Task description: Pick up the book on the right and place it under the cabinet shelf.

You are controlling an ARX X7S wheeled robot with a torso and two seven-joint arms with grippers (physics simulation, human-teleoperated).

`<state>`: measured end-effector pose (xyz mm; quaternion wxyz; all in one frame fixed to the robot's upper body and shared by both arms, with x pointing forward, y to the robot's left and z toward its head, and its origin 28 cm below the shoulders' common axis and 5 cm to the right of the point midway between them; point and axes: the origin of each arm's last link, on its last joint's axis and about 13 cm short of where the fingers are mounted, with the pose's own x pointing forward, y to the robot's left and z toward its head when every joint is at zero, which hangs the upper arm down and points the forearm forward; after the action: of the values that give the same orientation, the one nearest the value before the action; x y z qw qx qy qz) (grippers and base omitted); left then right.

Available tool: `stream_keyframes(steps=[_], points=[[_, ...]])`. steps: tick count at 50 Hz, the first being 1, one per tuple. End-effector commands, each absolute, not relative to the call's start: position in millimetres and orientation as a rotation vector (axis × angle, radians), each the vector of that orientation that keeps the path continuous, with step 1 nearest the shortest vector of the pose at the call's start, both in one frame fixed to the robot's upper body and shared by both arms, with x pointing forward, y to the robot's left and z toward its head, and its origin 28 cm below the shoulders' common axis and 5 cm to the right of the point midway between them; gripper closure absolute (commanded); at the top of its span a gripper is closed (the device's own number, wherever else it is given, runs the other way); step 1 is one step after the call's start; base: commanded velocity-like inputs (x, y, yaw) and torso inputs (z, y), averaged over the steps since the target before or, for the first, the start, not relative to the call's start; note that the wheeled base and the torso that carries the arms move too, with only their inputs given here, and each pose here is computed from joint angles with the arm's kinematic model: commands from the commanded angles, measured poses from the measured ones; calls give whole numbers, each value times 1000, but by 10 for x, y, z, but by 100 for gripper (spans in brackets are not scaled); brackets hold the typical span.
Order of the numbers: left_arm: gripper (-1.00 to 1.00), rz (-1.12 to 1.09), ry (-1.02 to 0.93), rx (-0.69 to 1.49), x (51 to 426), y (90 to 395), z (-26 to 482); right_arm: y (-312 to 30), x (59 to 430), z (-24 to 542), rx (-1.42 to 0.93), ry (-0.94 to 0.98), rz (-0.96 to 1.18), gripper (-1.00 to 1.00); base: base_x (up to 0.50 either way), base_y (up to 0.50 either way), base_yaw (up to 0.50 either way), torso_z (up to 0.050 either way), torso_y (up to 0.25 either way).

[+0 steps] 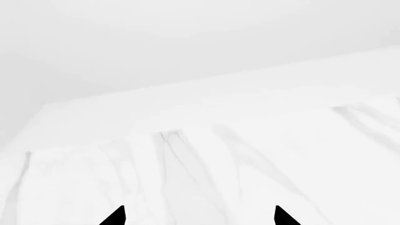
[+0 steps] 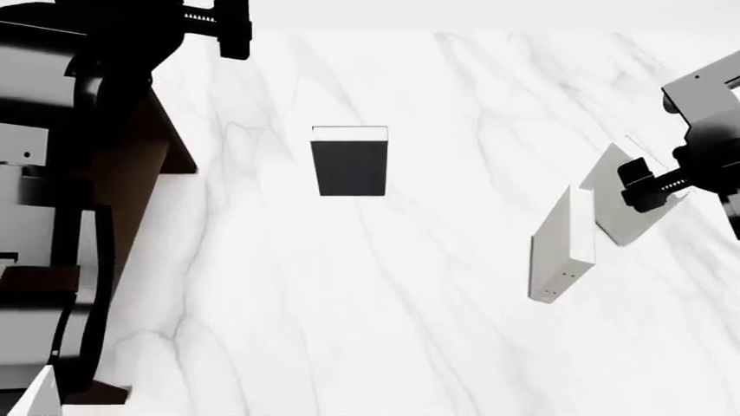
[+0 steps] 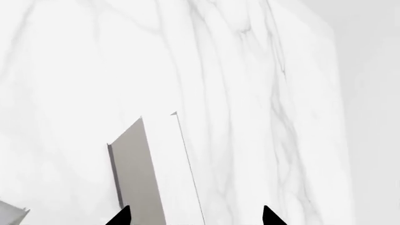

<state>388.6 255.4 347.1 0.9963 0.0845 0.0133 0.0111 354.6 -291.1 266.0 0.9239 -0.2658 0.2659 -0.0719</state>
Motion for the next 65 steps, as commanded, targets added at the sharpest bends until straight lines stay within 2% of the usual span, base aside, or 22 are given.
stream_keyframes(steps=[1, 30, 50, 51, 65], points=[[-100, 22, 31, 178, 3890, 2545, 3468, -2948, 3524, 2663, -545, 549, -158, -100, 0, 0, 0, 0, -86], [-100, 16, 32, 179, 3897, 2534, 3470, -2964, 3508, 2673, -541, 549, -158, -100, 0, 0, 0, 0, -128], [-100, 12, 33, 175, 3905, 2523, 3462, -2964, 3494, 2664, -538, 549, -163, -100, 0, 0, 0, 0, -4], [-100, 11, 33, 174, 3906, 2522, 3460, -2963, 3491, 2665, -540, 547, -163, 100, 0, 0, 0, 0, 0], [-100, 13, 34, 171, 3910, 2529, 3450, -2949, 3492, 2669, -545, 543, -158, 100, 0, 0, 0, 0, 0]])
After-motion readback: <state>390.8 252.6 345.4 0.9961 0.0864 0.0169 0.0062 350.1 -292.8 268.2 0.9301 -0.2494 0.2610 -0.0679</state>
